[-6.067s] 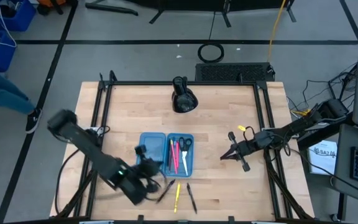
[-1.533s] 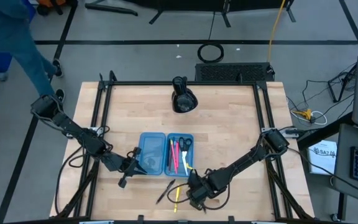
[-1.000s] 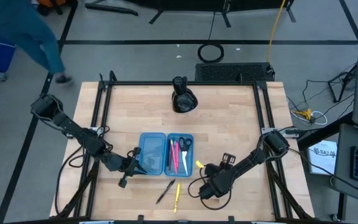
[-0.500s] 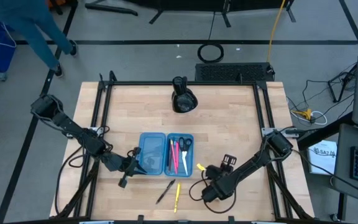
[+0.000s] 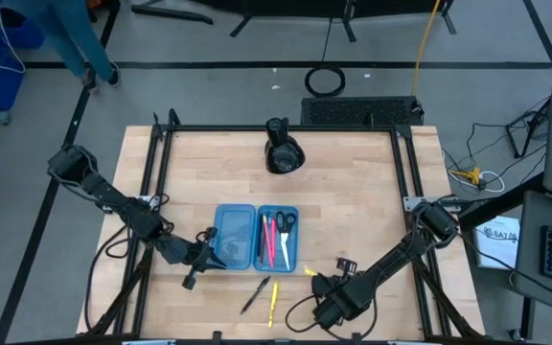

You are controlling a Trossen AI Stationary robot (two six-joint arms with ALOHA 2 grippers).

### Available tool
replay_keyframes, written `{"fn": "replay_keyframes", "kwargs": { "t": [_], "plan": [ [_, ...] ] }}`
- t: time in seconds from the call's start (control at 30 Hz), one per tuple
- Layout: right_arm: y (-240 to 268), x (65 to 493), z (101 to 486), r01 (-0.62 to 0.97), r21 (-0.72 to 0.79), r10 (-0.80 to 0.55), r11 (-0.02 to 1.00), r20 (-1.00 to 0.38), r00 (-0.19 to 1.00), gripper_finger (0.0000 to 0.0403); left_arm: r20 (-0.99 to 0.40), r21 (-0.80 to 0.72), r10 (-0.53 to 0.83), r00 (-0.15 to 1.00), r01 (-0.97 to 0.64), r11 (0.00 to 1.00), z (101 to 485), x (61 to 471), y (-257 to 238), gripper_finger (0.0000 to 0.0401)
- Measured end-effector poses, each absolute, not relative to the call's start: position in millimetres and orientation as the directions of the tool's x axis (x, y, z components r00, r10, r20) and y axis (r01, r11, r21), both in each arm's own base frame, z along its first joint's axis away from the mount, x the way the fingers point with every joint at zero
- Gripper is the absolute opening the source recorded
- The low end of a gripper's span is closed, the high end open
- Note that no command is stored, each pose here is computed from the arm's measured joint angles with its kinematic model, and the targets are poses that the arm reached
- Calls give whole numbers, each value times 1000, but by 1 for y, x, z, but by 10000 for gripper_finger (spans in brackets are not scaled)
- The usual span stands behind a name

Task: Pick & place school supplies into a supply box
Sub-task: Put the left black pen into the blue supply box

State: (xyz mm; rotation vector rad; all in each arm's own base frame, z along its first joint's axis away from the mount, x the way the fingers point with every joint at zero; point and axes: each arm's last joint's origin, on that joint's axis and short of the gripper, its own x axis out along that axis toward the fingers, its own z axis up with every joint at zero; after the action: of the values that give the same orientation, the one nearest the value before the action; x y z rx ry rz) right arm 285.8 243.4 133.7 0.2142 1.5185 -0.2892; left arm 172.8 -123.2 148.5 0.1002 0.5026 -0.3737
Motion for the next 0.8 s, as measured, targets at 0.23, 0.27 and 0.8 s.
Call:
{"fn": "replay_keyframes", "kwargs": {
  "t": [0.23,0.27,0.8],
  "plan": [
    [242,287,145,357,-32,-56,934,-997,58,5,-485,3,-325,812,373,928,149,173,-123,31],
    [240,287,152,383,-31,-57,923,-997,57,3,-485,3,-325,812,373,928,149,173,-123,31],
    [165,272,233,766,-36,-120,642,-991,54,135,-490,31,-322,810,386,922,148,173,-123,31]
  ]
}}
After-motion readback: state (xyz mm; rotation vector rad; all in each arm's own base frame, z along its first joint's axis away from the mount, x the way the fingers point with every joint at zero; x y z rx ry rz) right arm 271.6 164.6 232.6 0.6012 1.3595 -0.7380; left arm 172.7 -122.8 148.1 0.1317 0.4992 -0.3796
